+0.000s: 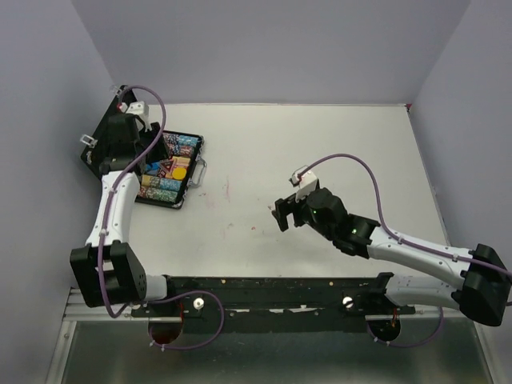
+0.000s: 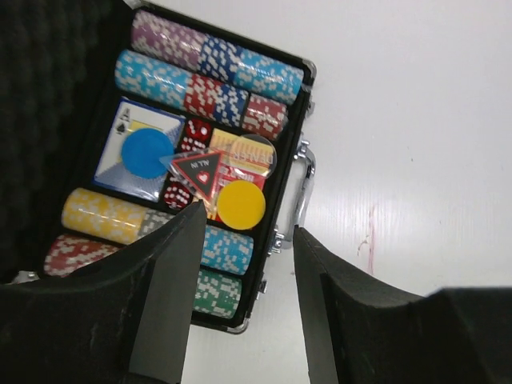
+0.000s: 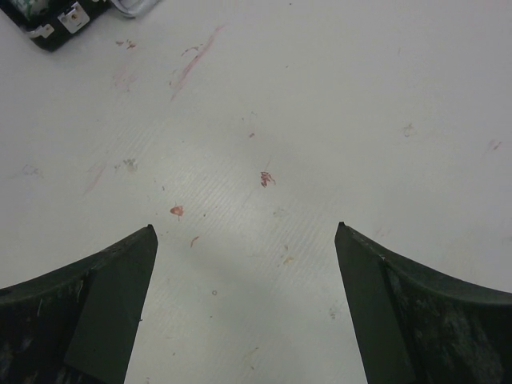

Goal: Pack up texas hold em set

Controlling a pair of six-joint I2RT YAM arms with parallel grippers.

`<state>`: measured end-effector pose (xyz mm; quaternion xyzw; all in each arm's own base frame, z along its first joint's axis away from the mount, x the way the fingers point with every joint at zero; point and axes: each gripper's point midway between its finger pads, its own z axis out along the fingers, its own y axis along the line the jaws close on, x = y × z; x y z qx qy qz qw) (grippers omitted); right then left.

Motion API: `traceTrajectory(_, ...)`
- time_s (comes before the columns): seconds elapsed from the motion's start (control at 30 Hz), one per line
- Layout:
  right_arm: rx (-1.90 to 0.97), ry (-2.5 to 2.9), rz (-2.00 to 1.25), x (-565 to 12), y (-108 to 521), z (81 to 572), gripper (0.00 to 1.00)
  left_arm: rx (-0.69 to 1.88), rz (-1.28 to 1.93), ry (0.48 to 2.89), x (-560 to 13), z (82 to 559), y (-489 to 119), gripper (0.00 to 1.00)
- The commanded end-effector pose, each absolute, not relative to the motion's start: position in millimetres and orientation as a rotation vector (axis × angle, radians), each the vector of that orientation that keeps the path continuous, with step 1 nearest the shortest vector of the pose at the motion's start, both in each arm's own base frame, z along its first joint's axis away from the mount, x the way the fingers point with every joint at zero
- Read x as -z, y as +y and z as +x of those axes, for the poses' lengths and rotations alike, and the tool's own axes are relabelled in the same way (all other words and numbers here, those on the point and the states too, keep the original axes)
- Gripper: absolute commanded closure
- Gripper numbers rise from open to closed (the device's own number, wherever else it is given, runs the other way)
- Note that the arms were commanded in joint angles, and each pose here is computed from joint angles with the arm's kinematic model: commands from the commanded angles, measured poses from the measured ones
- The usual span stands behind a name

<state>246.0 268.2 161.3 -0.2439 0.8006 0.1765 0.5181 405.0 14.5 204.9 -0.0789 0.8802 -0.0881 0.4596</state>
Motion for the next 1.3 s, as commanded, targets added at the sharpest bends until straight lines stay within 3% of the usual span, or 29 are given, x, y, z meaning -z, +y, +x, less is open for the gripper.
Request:
traceTrajectory(0.0,-0.416,1.905,-0.44,-173,251,251,0.0,-0.017,-0.208,1.99,-263,387,48,0.4)
traceTrajectory(0.23,-0.511,1.886,-0.272,-190,243,246,0.0,-0.131,-0.368,1.856,-297,358,95,0.36)
traceTrajectory(0.53,-0.591,1.894,-0.198,-216,251,245,0.0,-0.205,-0.609,1.782,-299,340,150,0.28)
traceTrajectory(0.63,-0.615,1.907,-0.206,-217,259,246,0.0,-0.201,-0.646,1.776,-297,341,158,0.27)
traceTrajectory(0.7,-0.631,1.917,-0.215,-217,266,246,0.0,-0.215,-0.669,1.771,-294,341,165,0.2)
traceTrajectory(1.07,-0.673,1.947,-0.267,-211,286,248,0.0,-0.217,-0.713,1.768,-283,346,189,0.18)
traceTrajectory(1.27,-0.68,1.944,-0.28,-210,284,244,0.0,-0.126,-0.711,1.755,-282,351,193,0.1)
